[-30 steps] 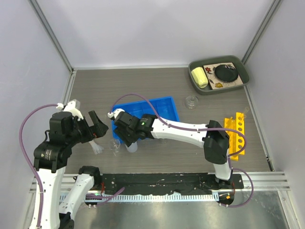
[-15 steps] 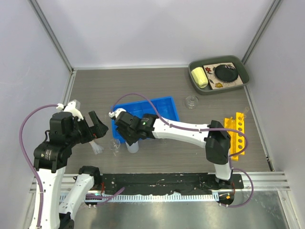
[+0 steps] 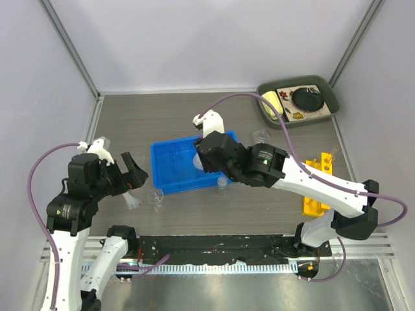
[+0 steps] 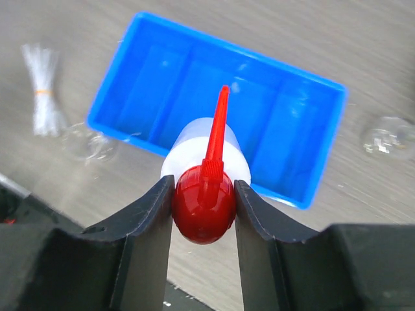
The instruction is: Organize the chemistry lab equipment
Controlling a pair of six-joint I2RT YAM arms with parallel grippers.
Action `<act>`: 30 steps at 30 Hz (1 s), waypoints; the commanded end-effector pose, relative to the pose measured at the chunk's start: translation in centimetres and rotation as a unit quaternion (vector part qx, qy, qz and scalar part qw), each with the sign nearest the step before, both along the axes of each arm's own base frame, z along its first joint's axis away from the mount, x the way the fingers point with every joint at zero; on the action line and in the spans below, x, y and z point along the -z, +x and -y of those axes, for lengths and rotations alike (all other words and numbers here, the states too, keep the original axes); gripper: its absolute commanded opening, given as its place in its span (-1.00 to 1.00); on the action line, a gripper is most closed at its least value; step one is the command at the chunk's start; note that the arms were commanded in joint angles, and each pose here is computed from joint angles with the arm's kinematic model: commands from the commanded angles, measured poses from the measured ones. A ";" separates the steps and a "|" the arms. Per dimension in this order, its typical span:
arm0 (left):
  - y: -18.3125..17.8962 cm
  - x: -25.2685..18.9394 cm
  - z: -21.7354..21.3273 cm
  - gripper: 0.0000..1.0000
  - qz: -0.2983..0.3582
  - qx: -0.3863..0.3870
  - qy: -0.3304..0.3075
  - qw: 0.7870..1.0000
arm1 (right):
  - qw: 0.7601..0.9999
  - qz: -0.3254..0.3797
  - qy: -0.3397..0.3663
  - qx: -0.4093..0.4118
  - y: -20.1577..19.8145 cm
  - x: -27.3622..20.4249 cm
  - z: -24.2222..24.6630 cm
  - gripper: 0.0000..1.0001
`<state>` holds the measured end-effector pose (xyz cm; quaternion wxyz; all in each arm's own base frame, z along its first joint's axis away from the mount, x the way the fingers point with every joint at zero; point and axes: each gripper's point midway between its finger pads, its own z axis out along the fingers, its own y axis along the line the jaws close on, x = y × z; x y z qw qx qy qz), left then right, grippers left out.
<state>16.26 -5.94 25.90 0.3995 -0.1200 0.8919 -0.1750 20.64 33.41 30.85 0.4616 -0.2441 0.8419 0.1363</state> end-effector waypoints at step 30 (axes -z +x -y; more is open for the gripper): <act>-0.2 0.4 0.6 1.00 0.024 0.014 -0.013 1.000 | 0.958 0.157 0.055 0.232 12.9 13.3 9.8 -0.99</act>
